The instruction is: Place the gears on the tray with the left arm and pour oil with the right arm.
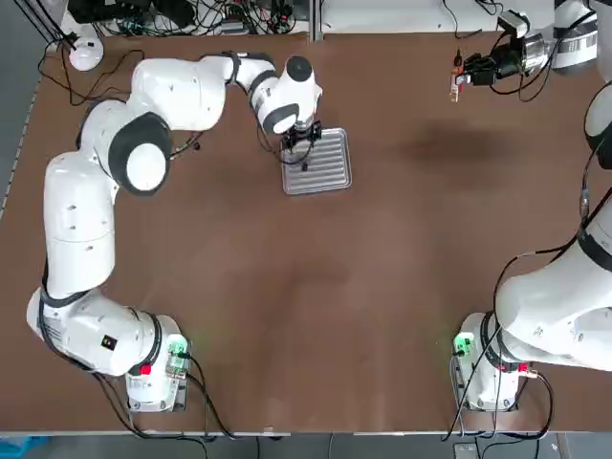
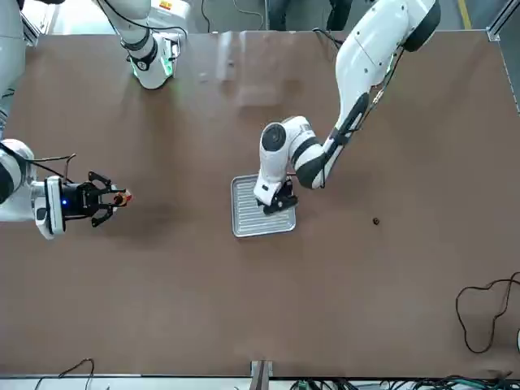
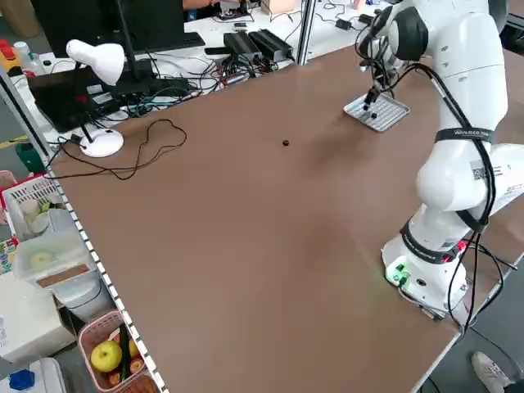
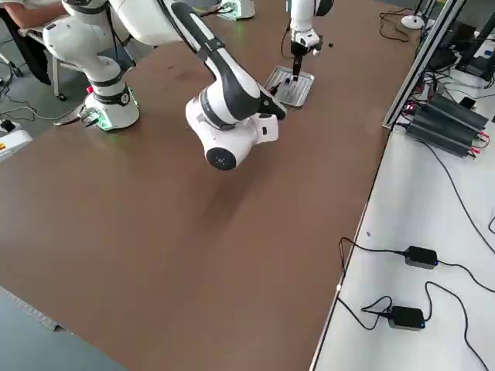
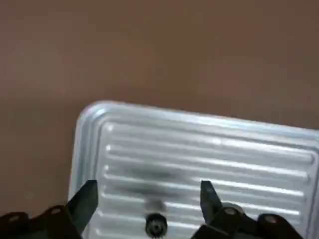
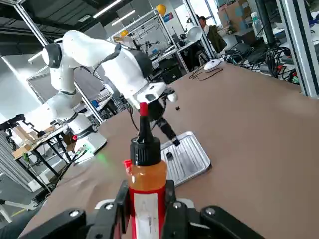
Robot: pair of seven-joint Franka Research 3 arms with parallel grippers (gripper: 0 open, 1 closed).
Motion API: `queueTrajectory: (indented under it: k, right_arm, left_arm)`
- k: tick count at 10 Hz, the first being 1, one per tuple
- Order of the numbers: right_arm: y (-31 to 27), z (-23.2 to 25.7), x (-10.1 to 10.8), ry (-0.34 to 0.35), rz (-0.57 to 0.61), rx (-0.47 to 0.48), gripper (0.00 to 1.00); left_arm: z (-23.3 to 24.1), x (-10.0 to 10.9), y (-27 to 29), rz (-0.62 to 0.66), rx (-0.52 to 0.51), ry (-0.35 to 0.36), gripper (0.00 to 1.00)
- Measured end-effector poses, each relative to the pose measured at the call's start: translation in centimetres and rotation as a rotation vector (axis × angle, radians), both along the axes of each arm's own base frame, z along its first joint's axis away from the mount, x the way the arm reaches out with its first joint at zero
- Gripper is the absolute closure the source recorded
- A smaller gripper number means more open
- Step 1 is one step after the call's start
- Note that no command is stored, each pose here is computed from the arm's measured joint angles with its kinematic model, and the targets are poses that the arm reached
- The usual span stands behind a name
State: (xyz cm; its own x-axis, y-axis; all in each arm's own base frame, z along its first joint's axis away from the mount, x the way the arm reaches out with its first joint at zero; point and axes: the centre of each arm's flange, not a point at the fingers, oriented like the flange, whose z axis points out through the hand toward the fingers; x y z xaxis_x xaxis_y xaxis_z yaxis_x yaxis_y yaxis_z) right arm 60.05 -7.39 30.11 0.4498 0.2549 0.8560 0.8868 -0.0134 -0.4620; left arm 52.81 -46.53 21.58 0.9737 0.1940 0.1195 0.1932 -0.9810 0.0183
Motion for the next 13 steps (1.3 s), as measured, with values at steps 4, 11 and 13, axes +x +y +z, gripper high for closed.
queueTrajectory:
  k: [4, 11, 13]
  right_arm:
    - [1.5, 0.0, 0.4, 0.002, 0.005, -0.007, 0.70]
    - [2.6, 0.0, 0.6, 0.012, 0.013, -0.005, 0.70]
    - [2.6, 0.0, 0.6, 0.012, 0.013, -0.004, 0.70]
  left_arm:
    - [4.6, 10.8, 15.4, -0.222, 0.064, -0.046, 0.01]
    - [0.6, 9.1, 31.7, -0.312, 0.061, 0.039, 0.01]
    - [0.4, 7.7, 32.3, -0.332, 0.102, 0.045, 0.01]
